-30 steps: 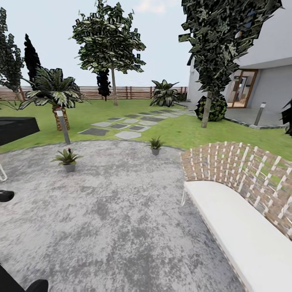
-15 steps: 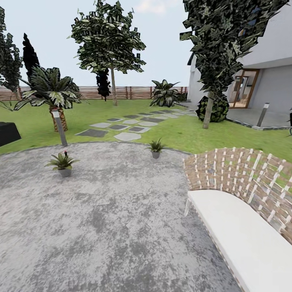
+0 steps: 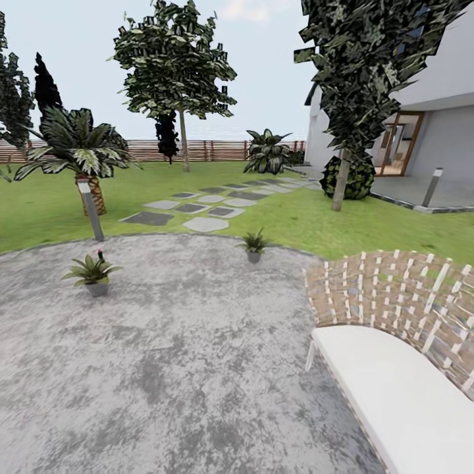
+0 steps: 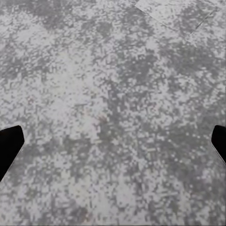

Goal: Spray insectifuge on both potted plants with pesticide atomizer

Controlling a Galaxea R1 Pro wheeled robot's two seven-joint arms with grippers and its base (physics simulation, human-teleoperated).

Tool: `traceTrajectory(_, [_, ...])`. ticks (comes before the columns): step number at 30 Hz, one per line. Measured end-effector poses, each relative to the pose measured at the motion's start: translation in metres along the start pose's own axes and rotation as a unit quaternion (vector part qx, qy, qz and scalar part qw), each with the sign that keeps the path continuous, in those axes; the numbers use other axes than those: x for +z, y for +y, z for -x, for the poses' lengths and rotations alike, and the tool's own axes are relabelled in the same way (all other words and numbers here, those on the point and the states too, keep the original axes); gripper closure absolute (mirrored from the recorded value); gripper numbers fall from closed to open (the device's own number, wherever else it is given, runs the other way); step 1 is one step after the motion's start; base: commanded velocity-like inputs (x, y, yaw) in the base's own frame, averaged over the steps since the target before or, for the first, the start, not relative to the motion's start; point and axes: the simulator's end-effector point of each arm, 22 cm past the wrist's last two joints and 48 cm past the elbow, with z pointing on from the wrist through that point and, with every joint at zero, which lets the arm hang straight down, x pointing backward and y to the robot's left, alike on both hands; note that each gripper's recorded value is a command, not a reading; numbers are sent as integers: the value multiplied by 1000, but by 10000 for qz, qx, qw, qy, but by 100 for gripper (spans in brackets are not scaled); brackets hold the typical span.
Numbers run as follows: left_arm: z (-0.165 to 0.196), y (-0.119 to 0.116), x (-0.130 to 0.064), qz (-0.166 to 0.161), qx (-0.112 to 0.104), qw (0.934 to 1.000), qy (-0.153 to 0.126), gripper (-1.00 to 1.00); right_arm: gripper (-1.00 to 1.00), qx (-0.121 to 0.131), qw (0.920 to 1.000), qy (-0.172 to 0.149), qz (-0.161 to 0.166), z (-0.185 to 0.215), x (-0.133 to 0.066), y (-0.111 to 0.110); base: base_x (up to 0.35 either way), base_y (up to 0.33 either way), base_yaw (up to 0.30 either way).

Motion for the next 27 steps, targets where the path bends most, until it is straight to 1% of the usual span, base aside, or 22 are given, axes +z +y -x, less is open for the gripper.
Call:
traceTrajectory(4, [0, 0, 0, 1, 0, 10000, 1, -100, -100, 0, 10000, 2, 1, 0, 0, 0, 340, 0, 78])
traceTrajectory(8, [-1, 0, 0, -1, 0, 10000, 9, -100, -100, 0, 10000, 10, 2, -1, 0, 0, 340, 0, 179])
traceTrajectory(27, [-6, 0, 0, 0, -5, 10000, 65, -100, -100, -4, 10000, 65, 11, -5, -1, 1, 340, 0, 248])
